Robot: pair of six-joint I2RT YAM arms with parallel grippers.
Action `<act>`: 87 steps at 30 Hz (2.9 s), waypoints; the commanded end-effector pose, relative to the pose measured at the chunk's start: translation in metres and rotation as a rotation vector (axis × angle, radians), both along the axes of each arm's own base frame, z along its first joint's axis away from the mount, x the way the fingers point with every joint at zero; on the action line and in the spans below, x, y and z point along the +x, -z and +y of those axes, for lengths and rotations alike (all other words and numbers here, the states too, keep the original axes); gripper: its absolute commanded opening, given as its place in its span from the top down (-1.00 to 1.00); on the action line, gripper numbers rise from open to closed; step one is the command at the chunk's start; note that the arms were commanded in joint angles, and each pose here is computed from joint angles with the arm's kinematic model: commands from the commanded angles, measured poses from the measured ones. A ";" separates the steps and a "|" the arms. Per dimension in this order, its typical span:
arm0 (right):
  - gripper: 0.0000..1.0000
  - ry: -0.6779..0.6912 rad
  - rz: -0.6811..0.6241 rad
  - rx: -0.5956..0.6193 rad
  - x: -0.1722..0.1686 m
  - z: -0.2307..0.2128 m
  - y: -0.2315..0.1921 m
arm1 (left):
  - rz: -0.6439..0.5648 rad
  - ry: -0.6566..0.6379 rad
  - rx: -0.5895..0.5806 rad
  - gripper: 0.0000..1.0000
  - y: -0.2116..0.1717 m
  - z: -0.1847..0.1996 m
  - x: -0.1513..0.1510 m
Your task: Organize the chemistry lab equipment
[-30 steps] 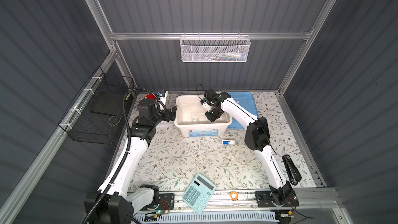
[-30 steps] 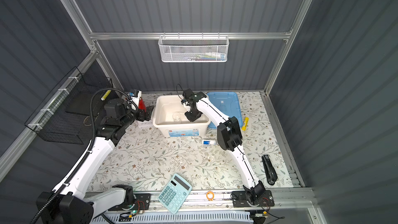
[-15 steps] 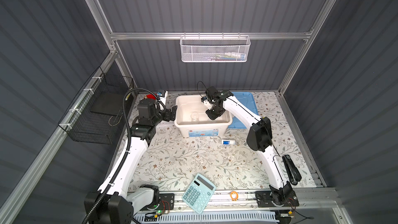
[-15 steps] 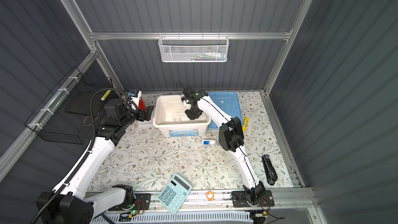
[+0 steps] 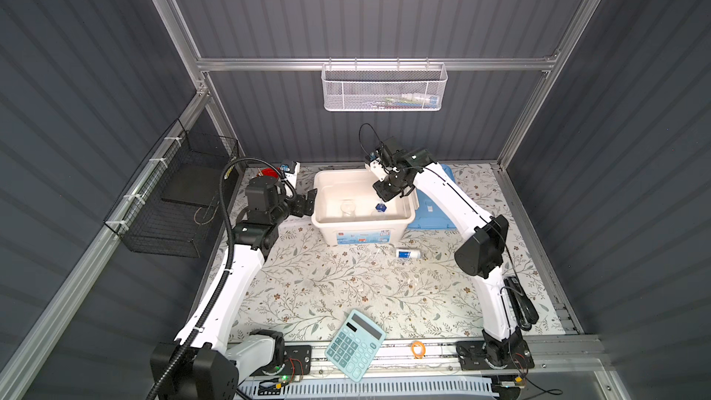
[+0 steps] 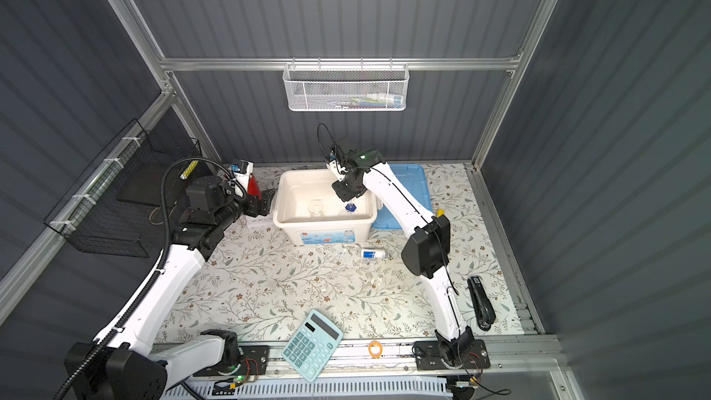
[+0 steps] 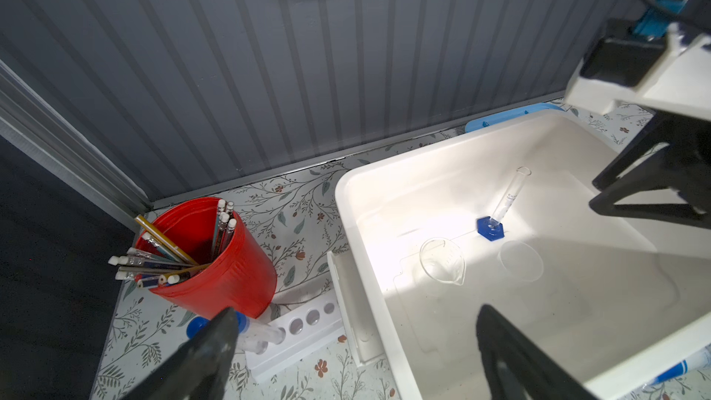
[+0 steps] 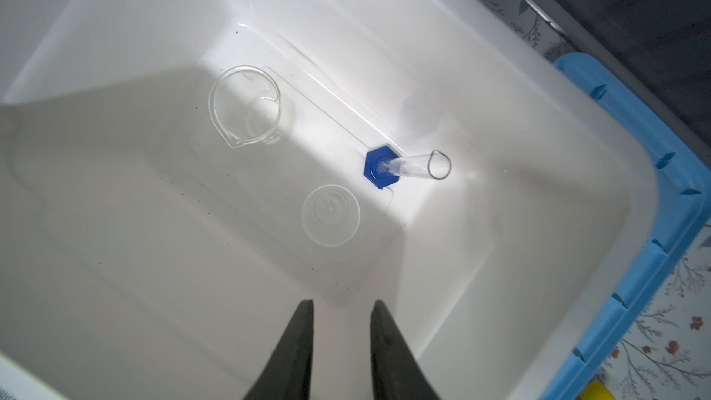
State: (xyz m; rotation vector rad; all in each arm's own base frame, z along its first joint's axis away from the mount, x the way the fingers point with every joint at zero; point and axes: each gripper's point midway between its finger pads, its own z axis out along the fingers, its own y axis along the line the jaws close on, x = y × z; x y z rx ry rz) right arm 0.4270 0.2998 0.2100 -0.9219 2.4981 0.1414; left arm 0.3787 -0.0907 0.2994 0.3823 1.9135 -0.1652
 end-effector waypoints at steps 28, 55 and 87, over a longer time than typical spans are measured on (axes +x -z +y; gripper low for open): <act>0.19 0.554 -0.166 0.464 -0.096 -0.203 -0.049 | 0.137 0.514 0.235 -0.86 0.098 -0.243 -0.133; 0.18 0.604 -0.052 0.557 -0.095 -0.214 0.013 | 0.086 0.406 0.107 -0.86 0.217 -0.251 -0.133; 0.20 0.619 -0.063 0.553 -0.090 -0.219 0.018 | 0.003 0.448 -0.001 -0.41 0.257 -0.269 -0.104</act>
